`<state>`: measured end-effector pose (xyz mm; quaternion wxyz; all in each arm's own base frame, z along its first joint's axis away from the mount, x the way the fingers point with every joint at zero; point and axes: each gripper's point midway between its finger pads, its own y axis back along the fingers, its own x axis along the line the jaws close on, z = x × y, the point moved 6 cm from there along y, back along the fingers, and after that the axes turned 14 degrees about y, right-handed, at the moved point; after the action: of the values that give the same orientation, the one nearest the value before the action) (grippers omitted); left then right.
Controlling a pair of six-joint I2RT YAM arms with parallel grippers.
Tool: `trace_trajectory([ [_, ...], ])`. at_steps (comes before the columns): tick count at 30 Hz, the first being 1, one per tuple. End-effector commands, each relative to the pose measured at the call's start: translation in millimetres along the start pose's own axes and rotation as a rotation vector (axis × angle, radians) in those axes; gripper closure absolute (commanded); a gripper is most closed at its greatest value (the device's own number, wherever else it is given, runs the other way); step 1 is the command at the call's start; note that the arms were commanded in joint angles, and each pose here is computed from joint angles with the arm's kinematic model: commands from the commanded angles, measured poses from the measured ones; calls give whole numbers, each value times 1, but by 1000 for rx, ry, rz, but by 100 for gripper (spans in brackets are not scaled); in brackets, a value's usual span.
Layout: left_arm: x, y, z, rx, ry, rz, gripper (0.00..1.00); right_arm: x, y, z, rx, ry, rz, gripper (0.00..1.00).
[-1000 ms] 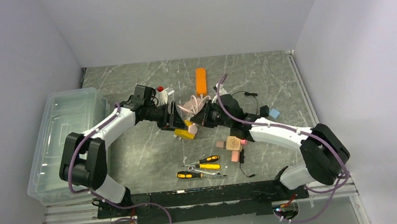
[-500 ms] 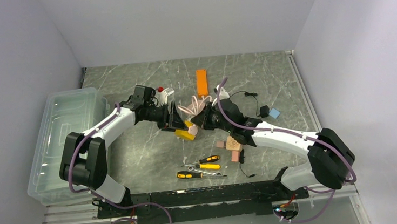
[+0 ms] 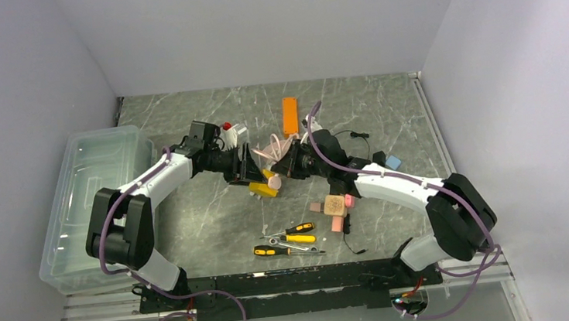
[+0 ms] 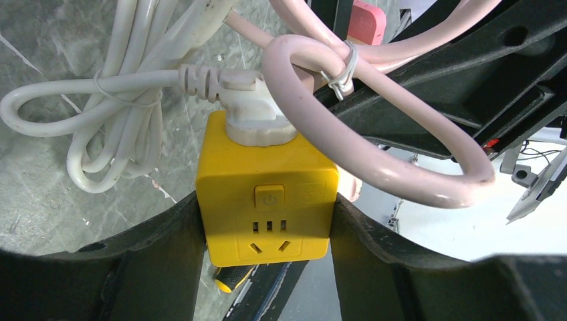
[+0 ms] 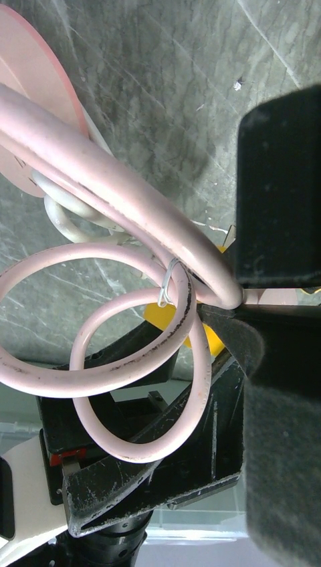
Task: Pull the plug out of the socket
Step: Remove the plug from the socket.
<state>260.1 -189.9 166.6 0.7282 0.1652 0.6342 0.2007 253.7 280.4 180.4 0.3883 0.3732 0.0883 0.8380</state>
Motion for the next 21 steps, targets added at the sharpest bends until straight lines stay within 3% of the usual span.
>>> trace_trajectory([
  [1,8,18,18,-99,-9,81,100,-17,7,15,-50,26,-83,100],
  [12,16,22,21,-129,43,105,100,-1,28,-6,-131,45,-178,100],
  [21,3,17,15,-94,-44,81,100,-6,26,7,-105,28,-179,100],
])
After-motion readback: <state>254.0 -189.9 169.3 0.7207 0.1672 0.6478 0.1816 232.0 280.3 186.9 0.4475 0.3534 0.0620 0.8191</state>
